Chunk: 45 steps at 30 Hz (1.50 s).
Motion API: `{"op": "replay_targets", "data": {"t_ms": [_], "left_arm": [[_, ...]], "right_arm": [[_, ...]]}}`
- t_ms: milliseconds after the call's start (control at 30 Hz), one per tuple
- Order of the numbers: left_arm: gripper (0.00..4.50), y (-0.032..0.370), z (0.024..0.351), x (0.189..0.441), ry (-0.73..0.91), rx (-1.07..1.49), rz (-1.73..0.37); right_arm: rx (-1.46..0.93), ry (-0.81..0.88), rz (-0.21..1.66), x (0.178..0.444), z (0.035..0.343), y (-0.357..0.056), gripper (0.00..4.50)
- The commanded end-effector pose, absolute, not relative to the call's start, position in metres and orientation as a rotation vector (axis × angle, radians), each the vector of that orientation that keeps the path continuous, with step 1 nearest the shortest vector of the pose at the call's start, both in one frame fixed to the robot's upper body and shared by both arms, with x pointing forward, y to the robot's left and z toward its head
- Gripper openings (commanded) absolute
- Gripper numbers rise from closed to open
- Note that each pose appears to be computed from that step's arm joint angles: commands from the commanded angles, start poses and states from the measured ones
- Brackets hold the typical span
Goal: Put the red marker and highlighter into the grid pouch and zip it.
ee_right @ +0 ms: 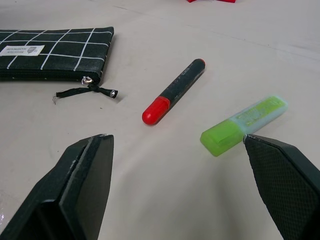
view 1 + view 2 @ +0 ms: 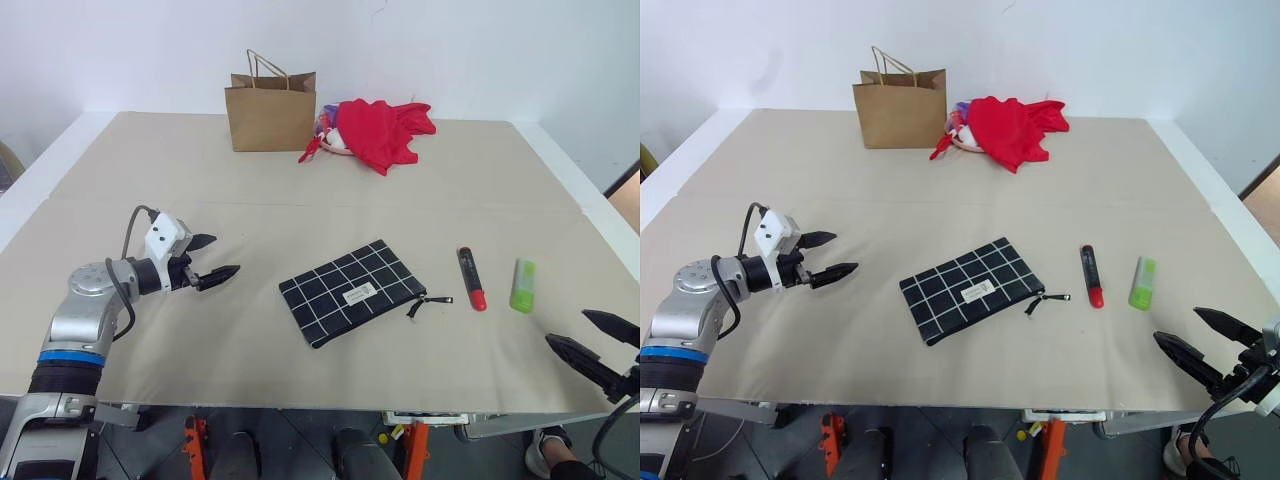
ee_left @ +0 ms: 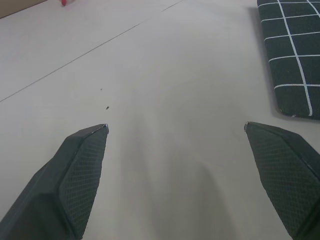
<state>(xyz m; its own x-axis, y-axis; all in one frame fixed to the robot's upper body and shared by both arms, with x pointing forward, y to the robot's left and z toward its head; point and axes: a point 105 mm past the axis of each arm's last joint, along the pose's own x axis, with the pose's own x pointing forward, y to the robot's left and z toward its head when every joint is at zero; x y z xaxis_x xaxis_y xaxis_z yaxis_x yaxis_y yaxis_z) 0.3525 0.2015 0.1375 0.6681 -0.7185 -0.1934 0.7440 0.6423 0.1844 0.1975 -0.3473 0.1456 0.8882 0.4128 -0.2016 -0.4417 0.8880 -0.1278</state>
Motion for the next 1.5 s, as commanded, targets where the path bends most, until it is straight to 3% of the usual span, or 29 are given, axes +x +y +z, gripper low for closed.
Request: {"op": "replay_targets", "data": {"t_ms": [33, 433, 600, 700, 833, 1033, 1233, 1500], "left_arm": [[4.5, 0.2, 0.151, 0.344, 0.07, 0.31, -0.895], [4.5, 0.177, 0.154, 0.332, 0.066, 0.332, -1.082], [4.5, 0.143, 0.161, 0.315, 0.01, 0.352, -1.234], [4.5, 0.113, 0.159, 0.294, -0.019, 0.375, -1.373], [4.5, 0.088, 0.144, 0.272, -0.013, 0.409, -1.514], [4.5, 0.072, 0.133, 0.265, -0.037, 0.432, -1.551], [4.5, 0.067, 0.135, 0.263, -0.128, 0.491, -1.524], [4.5, 0.078, 0.11, 0.264, -0.231, 0.818, -1.52]], "right_arm": [[-0.221, 0.132, 0.481, 0.204, 0.162, -0.337, 4.47], [-0.23, 0.123, 0.558, 0.219, 0.171, -0.305, 4.47], [-0.186, 0.065, 0.633, 0.25, 0.185, -0.255, 4.47], [-0.178, -0.01, 0.634, 0.285, 0.192, -0.22, 4.47], [-0.136, -0.042, 0.623, 0.322, 0.18, -0.183, 3.18], [-0.136, 0.05, 0.619, 0.339, 0.121, -0.156, 0.05], [-0.126, 0.112, 0.608, 0.334, 0.09, -0.159, 0.05], [-0.105, 0.091, 0.617, 0.338, 0.089, -0.141, 0.05]]}}
